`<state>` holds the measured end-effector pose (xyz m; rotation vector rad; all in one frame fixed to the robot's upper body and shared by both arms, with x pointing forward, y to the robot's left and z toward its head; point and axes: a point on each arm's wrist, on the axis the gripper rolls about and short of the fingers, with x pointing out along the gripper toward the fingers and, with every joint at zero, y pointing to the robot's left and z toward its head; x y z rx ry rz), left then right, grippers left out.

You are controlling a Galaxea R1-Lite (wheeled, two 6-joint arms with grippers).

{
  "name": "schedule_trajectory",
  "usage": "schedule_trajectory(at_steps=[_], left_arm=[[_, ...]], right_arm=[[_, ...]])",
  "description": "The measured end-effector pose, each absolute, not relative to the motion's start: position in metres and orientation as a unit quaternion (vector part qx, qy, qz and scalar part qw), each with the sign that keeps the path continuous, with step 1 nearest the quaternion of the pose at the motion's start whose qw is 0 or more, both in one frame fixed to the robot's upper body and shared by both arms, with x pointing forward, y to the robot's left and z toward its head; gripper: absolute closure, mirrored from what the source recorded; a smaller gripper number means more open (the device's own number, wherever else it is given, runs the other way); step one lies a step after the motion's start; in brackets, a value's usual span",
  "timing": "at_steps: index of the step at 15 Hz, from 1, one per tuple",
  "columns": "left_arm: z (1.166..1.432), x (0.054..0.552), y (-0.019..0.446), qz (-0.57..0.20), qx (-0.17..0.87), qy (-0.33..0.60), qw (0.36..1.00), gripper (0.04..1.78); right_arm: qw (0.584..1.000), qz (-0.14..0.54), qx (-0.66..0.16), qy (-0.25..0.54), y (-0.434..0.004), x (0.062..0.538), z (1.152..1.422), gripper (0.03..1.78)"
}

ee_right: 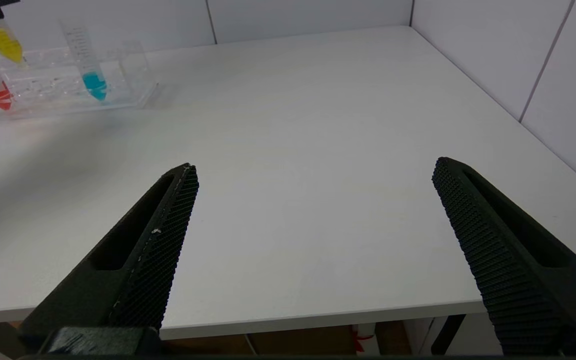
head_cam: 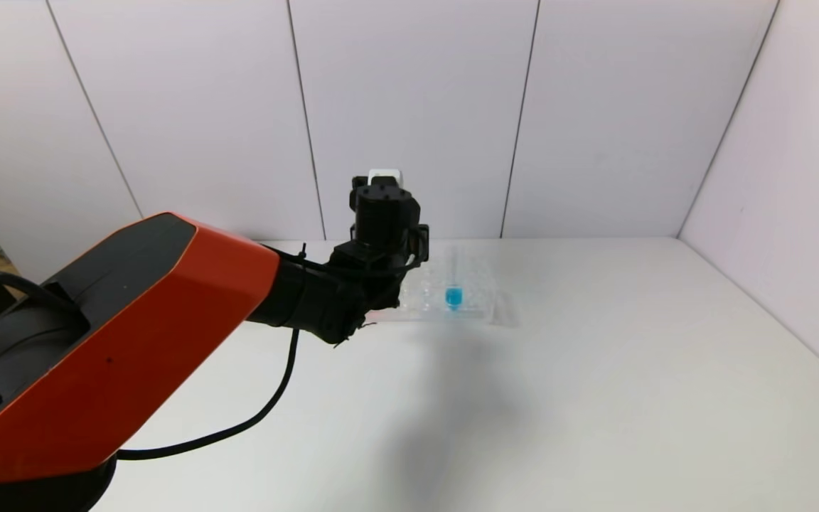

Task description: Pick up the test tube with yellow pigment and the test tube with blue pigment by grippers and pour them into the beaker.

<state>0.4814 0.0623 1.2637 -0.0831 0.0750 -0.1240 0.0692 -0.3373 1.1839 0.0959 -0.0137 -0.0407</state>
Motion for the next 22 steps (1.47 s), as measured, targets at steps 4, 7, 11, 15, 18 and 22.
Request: schedule_trajectory(at_steps=[4,7,11,15,18,22], left_arm=[[1.279,0.477,0.064,-0.065,-0.039,0.025,0.997,1.27],[1.29,0.471,0.066,-0.068,-0.041,0.023,0.997,1.27],[1.31,0.464,0.073,-0.068,-0.041,0.021,0.997,1.27],[1.34,0.453,0.092,-0.057,-0.044,0.017,0.997,1.27],[1.358,0.453,0.126,-0.026,-0.048,0.009,0.998,1.27],[1.368,0.456,0.179,0.023,-0.049,0.005,0.999,1.27]], right_arm=[[0.999,-0.02,0.048,-0.007,-0.337,0.069,1.184,0.1],[0.999,-0.02,0.048,-0.007,-0.337,0.069,1.184,0.1],[0.999,-0.02,0.048,-0.007,-0.337,0.069,1.184,0.1],[0.999,-0.02,0.048,-0.007,-0.337,0.069,1.184,0.1],[0.999,-0.02,0.048,-0.007,-0.337,0.069,1.184,0.1],[0.999,-0.02,0.048,-0.007,-0.337,0.069,1.184,0.1]])
